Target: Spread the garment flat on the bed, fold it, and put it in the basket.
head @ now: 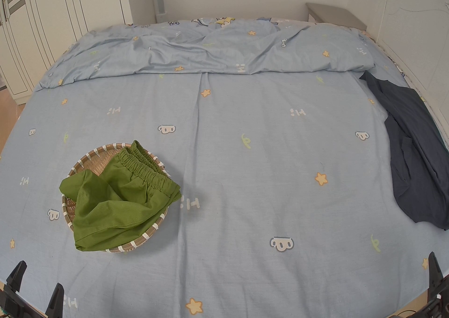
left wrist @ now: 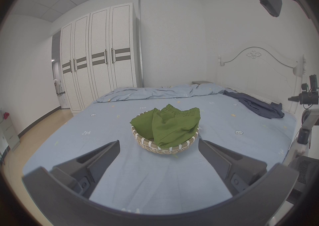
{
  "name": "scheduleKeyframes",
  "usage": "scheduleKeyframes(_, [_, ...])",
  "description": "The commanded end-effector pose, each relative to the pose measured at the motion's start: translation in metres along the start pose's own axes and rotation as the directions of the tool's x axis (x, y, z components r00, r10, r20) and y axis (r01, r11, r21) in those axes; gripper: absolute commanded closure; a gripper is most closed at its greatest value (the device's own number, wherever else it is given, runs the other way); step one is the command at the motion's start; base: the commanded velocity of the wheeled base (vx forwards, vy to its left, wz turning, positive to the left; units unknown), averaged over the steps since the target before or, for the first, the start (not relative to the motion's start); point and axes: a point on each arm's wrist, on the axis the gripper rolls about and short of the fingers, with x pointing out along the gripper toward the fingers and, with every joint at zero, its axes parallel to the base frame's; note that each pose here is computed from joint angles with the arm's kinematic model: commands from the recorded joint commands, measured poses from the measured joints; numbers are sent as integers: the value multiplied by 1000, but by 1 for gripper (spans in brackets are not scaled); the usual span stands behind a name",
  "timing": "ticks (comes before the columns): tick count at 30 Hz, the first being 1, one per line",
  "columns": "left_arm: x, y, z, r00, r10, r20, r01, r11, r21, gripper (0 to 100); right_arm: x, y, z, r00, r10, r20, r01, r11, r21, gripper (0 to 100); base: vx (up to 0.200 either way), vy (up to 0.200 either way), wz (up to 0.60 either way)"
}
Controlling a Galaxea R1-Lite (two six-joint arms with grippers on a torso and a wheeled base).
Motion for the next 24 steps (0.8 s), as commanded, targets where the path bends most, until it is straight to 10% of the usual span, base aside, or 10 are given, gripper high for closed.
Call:
scheduleKeyframes(1, [0, 0, -5, 1000, 4, -10, -5, 999, -33, 0, 1, 0, -8, 999, 13, 44, -17, 995, 98, 0, 0, 0, 0])
scheduleKeyframes(7, [0, 0, -6, 1000, 6, -12, -6, 999, -37, 0, 3, 3, -13, 991, 129, 32, -129, 992, -17, 0, 0, 0, 0])
scheduleKeyframes(24, [0, 0, -6, 1000, 6, -12, -6, 999, -37, 0, 3, 3, -11, 993, 108, 56, -109, 994, 19, 0, 0, 0, 0])
